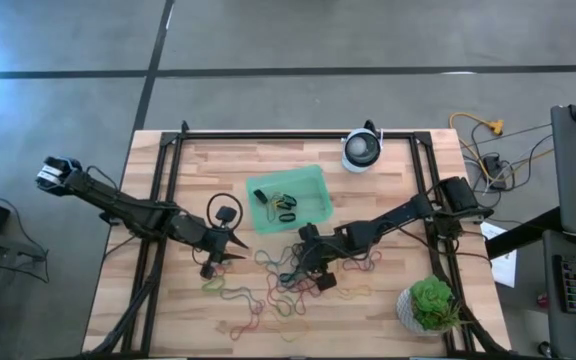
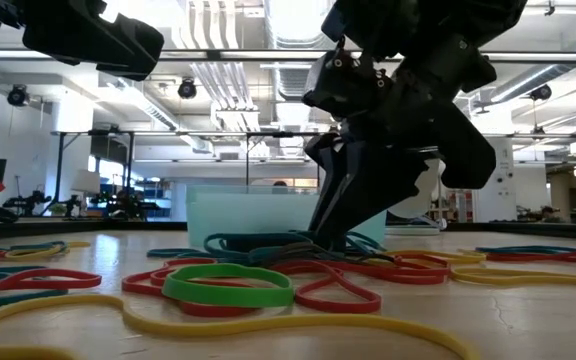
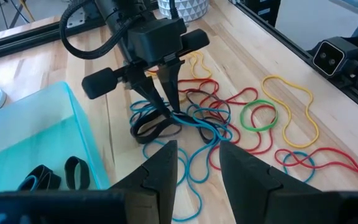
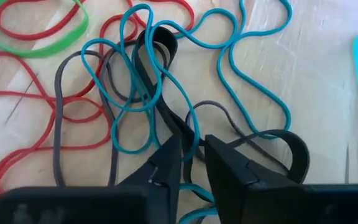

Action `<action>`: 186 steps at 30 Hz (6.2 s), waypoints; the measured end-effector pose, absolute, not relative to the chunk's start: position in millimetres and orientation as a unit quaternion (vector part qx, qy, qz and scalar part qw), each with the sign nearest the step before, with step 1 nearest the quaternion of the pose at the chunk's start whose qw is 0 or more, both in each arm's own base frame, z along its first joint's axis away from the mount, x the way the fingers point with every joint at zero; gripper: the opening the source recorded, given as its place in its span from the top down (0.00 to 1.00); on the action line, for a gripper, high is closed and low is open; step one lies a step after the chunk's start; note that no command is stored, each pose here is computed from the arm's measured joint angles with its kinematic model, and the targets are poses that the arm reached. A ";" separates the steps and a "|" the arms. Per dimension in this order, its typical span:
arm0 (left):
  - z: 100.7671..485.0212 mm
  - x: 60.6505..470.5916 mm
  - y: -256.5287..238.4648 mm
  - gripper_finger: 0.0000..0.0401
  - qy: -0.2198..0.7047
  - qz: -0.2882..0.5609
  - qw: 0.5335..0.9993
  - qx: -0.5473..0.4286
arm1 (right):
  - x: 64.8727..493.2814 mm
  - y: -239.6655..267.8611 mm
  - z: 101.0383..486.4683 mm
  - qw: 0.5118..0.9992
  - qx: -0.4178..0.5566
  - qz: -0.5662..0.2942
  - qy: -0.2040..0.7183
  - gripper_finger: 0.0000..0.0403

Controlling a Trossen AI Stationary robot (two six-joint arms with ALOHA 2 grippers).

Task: Pick and place rubber bands into bin
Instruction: Put the blue rubber band into the green bin

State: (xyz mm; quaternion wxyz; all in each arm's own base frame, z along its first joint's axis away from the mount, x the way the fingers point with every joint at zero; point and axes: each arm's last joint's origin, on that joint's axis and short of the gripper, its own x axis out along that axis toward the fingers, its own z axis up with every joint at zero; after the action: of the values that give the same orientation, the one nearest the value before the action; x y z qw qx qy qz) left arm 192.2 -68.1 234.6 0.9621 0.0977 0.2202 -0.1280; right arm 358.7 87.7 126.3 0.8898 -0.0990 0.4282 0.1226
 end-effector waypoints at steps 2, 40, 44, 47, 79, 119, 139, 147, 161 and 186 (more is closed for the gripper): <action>234.7 192.3 -68.1 0.74 0.220 -0.128 0.962 0.098 | 358.8 87.5 126.3 0.889 -0.111 0.123 0.427 0.91; 232.9 192.5 -68.2 0.74 0.220 -0.128 0.962 0.098 | 359.7 83.5 285.1 0.930 -0.257 0.091 0.247 0.98; 233.2 193.3 -68.3 0.74 0.217 -0.128 0.963 0.098 | 364.3 66.7 304.3 0.932 -0.272 0.043 0.236 0.98; 233.4 193.4 -68.3 0.74 0.215 -0.128 0.963 0.098 | 369.7 45.3 311.4 0.933 -0.273 0.009 0.236 0.98; 234.3 193.8 -68.4 0.74 0.209 -0.130 0.963 0.109 | 350.6 -85.6 251.5 0.935 -0.049 -0.148 0.320 0.85; 175.3 172.8 -60.8 0.74 0.330 -0.087 0.940 -0.008 | 284.3 112.9 257.4 0.899 -0.039 0.170 0.401 0.71; 159.3 165.3 -57.6 0.74 0.358 -0.070 0.931 -0.024 | 252.9 164.5 216.3 0.926 -0.149 0.144 0.315 0.79; 150.0 156.6 -54.3 0.74 0.419 -0.046 0.906 -0.031 | 249.8 160.6 207.9 0.926 -0.158 0.119 0.321 0.83; 122.6 157.6 -54.1 0.74 0.514 0.001 0.857 -0.026 | 251.3 161.6 210.0 0.931 -0.153 0.120 0.310 0.84; 129.0 159.7 -53.6 0.94 0.495 0.007 0.869 -0.006 | 251.4 161.7 209.2 0.930 -0.151 0.120 0.312 0.85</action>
State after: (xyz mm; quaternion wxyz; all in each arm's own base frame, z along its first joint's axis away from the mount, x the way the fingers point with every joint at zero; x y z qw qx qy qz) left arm 159.7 -53.6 129.0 0.8687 -0.0055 0.4953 0.0066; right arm 251.4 161.7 209.2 0.9302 -0.1512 0.3123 0.1195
